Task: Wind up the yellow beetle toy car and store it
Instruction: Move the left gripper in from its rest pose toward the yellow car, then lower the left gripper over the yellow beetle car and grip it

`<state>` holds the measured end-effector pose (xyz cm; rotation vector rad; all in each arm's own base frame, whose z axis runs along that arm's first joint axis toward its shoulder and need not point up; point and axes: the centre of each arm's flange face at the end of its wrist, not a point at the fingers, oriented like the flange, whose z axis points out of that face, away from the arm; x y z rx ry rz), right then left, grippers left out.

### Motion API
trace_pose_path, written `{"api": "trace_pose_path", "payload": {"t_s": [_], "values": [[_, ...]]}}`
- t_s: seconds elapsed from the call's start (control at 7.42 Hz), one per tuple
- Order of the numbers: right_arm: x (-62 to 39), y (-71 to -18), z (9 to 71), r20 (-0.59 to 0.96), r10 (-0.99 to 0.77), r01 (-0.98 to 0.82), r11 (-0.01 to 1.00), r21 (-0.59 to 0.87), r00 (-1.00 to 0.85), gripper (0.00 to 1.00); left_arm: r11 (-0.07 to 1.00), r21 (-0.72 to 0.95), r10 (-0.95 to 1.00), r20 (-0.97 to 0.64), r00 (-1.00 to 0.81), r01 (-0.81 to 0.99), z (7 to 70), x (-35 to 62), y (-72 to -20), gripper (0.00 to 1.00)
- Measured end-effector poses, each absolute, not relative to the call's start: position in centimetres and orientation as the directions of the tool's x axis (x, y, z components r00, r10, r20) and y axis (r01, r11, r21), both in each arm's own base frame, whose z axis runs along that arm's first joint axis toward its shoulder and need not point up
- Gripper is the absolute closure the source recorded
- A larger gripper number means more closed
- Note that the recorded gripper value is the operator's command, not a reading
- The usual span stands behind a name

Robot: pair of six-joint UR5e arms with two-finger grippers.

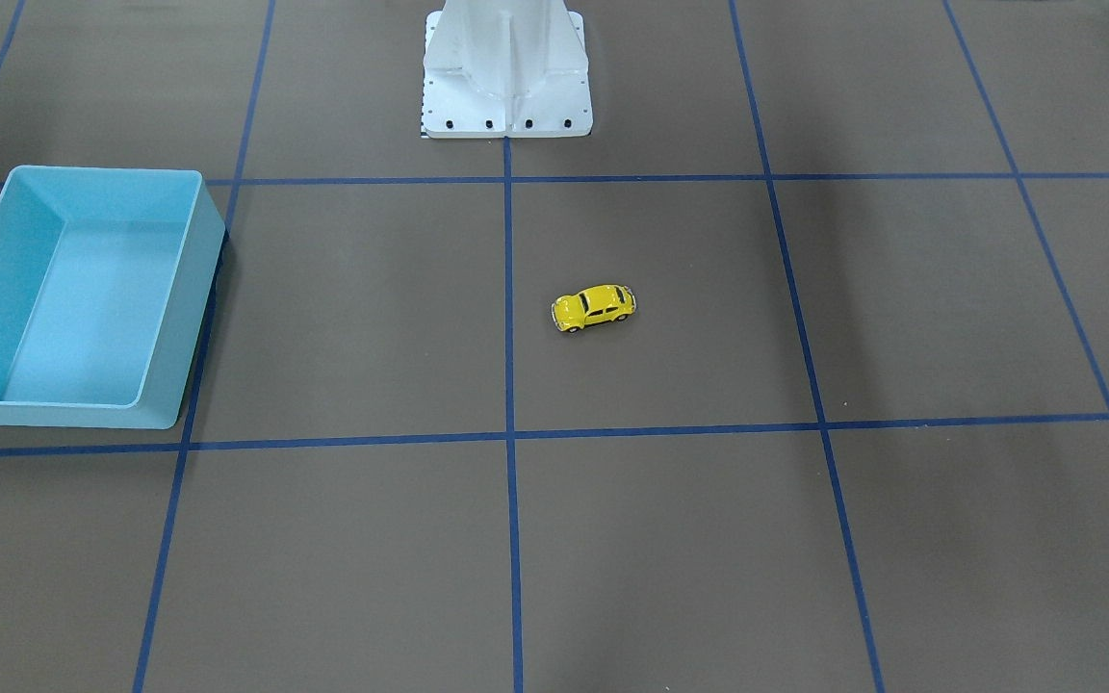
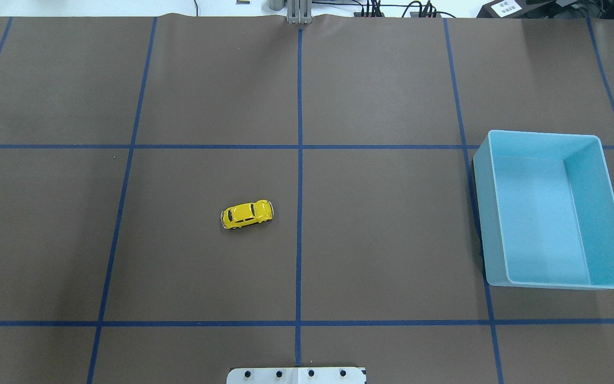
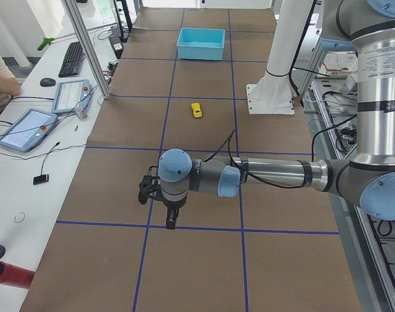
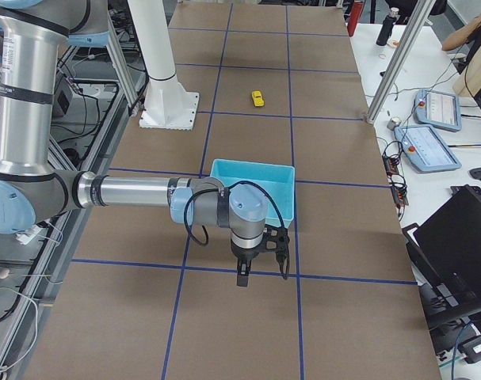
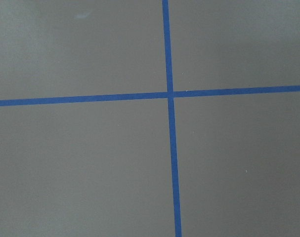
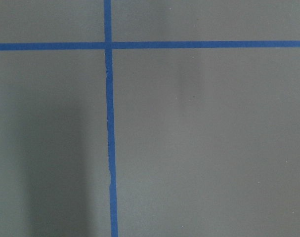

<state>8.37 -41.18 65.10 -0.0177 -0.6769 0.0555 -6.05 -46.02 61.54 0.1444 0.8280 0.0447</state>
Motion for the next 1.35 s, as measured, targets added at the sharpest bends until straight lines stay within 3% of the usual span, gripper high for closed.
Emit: {"api": "trace_pose_path", "payload": {"t_s": [0.67, 1.35], "values": [[8.5, -41.3, 64.7, 0.63, 0.055, -0.05, 0.998, -0.027, 0.774, 0.0, 0.901, 0.391, 0.421, -0.692, 0.586, -0.186, 48.2, 5.4, -49.5, 0.0], [8.5, -41.1, 63.9, 0.633, 0.05, -0.05, 0.999, -0.019, 0.773, 0.0, 0.593, 0.7, 0.8, -0.459, 0.386, -0.397, 31.0, 24.7, -47.1, 0.0]]}}
